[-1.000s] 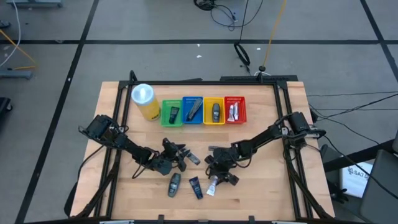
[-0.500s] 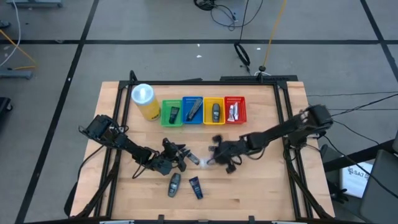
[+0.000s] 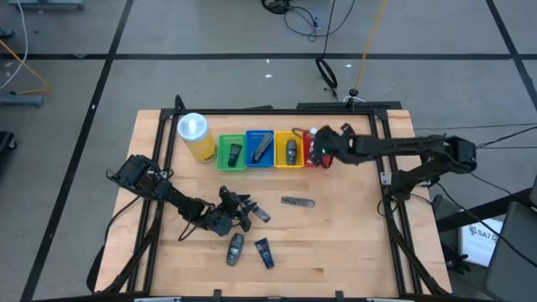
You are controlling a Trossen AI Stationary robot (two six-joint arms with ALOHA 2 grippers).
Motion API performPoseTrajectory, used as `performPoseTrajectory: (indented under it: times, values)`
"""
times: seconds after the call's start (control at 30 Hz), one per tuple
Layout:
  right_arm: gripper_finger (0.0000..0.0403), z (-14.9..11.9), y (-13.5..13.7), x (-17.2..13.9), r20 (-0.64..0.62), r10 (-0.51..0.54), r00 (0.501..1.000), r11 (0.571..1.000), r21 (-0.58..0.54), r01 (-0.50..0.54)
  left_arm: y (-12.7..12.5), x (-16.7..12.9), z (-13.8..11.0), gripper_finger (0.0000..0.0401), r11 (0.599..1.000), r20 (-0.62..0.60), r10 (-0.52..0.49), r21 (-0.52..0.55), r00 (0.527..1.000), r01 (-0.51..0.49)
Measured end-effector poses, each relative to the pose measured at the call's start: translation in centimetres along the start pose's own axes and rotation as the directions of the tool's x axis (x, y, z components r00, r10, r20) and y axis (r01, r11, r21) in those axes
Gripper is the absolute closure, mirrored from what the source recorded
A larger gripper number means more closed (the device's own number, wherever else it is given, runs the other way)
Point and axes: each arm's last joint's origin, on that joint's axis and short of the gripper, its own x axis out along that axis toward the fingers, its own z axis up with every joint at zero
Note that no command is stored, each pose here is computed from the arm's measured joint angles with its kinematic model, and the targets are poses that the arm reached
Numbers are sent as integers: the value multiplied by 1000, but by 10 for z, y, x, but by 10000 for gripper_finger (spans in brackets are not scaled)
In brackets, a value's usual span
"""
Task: Pick & Place Travel size toiletries
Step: Put the toothpaste into the red basket, then adjust the toothpaste in the basket
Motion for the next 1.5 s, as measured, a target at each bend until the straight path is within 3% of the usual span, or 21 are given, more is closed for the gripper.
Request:
performPoseTrajectory:
  times: [0.27,0.43,0.6,0.8,0.97,1.07,1.33,1.5]
  values:
    - [320,-15,-9,40,-148,-24,989,999,44,30,0,1,0,233,1000,0,3,0,1000,-3]
    - [299,-18,-6,46,-170,-28,985,999,34,35,0,1,0,233,1000,0,3,8,1000,-3]
    - [260,-17,-6,43,-175,29,984,999,26,-25,0,1,0,233,1000,0,3,8,1000,-3]
    - [208,-4,-4,15,-70,206,976,978,17,-206,0,1,0,233,1000,0,2,7,1000,-2]
    - [191,3,11,-21,45,455,889,890,-67,-452,0,1,0,233,1000,0,2,2,1000,-2]
    - [193,0,26,-38,85,519,850,851,-147,-505,0,1,0,233,1000,0,1,-7,1000,-1]
    - [213,-26,41,-49,123,384,915,914,-193,-357,0,0,0,233,1000,-1,-1,-9,1000,1]
    - [234,-34,24,-38,113,113,987,991,-86,-104,0,0,0,233,1000,-1,-1,-9,1000,1]
